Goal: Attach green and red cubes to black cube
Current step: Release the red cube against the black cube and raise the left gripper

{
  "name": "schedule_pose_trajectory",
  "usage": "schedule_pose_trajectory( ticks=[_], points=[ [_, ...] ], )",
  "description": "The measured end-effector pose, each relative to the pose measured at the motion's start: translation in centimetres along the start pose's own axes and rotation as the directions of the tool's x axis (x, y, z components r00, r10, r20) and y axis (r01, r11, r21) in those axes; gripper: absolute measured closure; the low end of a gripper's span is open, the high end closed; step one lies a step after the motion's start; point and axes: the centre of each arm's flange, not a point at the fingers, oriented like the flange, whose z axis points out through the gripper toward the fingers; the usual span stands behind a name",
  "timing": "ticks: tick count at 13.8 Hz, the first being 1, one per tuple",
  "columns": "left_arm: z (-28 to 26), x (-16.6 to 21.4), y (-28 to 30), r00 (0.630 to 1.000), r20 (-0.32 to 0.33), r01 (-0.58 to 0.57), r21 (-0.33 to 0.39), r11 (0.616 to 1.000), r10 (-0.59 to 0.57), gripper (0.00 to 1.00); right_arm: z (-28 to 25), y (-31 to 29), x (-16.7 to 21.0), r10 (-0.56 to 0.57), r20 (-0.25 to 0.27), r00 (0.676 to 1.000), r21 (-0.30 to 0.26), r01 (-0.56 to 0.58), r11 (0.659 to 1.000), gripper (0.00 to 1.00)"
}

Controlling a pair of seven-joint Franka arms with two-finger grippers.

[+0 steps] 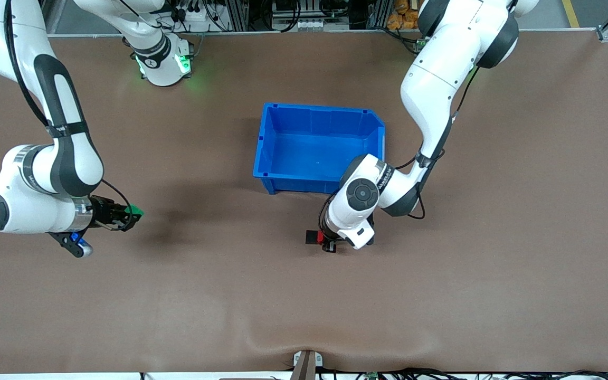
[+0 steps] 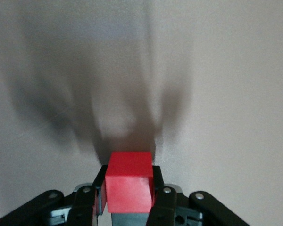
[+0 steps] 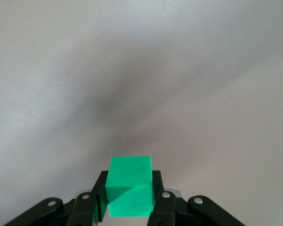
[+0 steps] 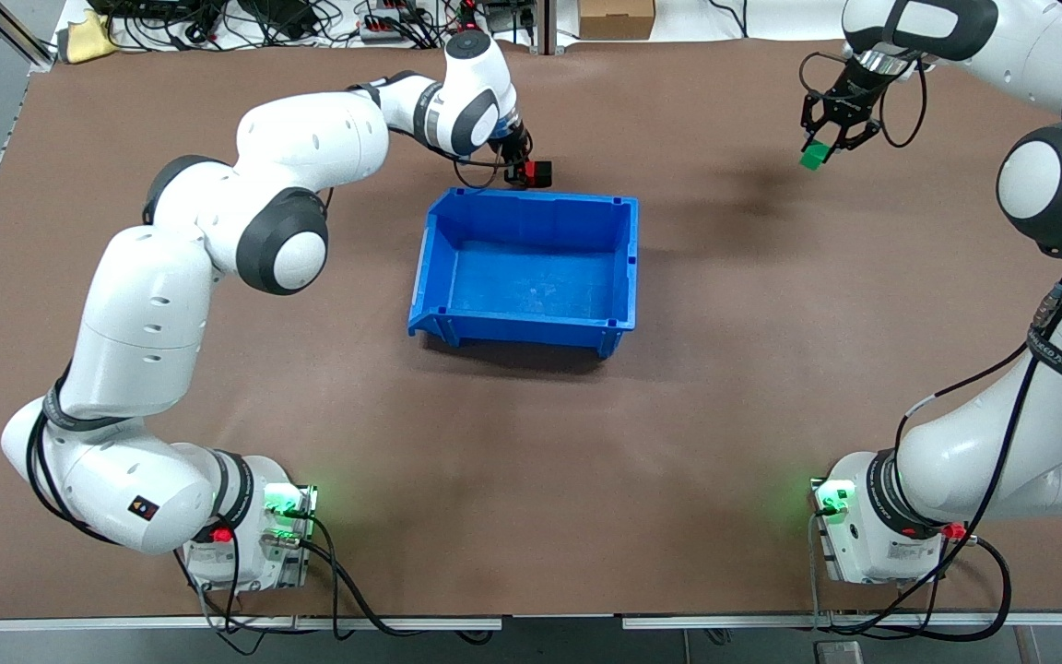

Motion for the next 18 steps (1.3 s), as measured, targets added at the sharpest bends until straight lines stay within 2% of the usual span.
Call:
schedule_pose_trajectory(
  ticks=[3,4,6,8,10,14,16,18],
  points=[
    [0.0,0.0,0.1,1.0,0.005,-0.004,-0.013,1.0,0.004,0.61,-0.3,-0.8,-0.4,0.093,0.004,0.996,0.018,-0.093,0.995,0.6],
    [0.1,0.0,0.1,1.0,0.005,-0.008,-0.014,1.0,0.008,0.56,-0.4,-1.4,-0.7,0.128,0.002,0.992,0.019,-0.128,0.992,0.6],
    [0.1,-0.3,0.0,0.999,-0.001,-0.041,-0.022,0.999,0.041,0.34,-0.6,-3.0,-1.8,0.199,-0.003,0.98,0.02,-0.199,0.98,0.6],
    [-0.3,-0.6,0.2,0.993,-0.041,-0.112,-0.052,0.992,0.11,0.14,-0.6,-5.0,-3.1,0.27,-0.008,0.963,0.021,-0.269,0.963,0.6],
    [-2.2,-1.1,0.8,0.981,-0.094,-0.18,-0.09,0.98,0.171,0.0,-0.4,-6.9,-4.2,0.356,-0.001,0.934,0.028,-0.356,0.934,0.6],
    [-10.1,0.0,3.7,0.973,-0.135,-0.209,-0.167,0.964,0.188,0.0,0.6,-10.7,-5.6,0.502,0.098,0.86,0.068,-0.509,0.858,0.6],
    [-14.8,2.8,6.0,0.96,-0.156,-0.261,-0.195,0.946,0.232,0.0,1.2,-11.9,-6.1,0.543,0.111,0.832,0.063,-0.552,0.832,0.6],
    [-18.7,6.1,7.6,0.927,-0.197,-0.354,-0.177,0.919,0.319,0.0,1.3,-13.2,-6.5,0.584,0.114,0.804,0.064,-0.592,0.803,0.6]
  ],
)
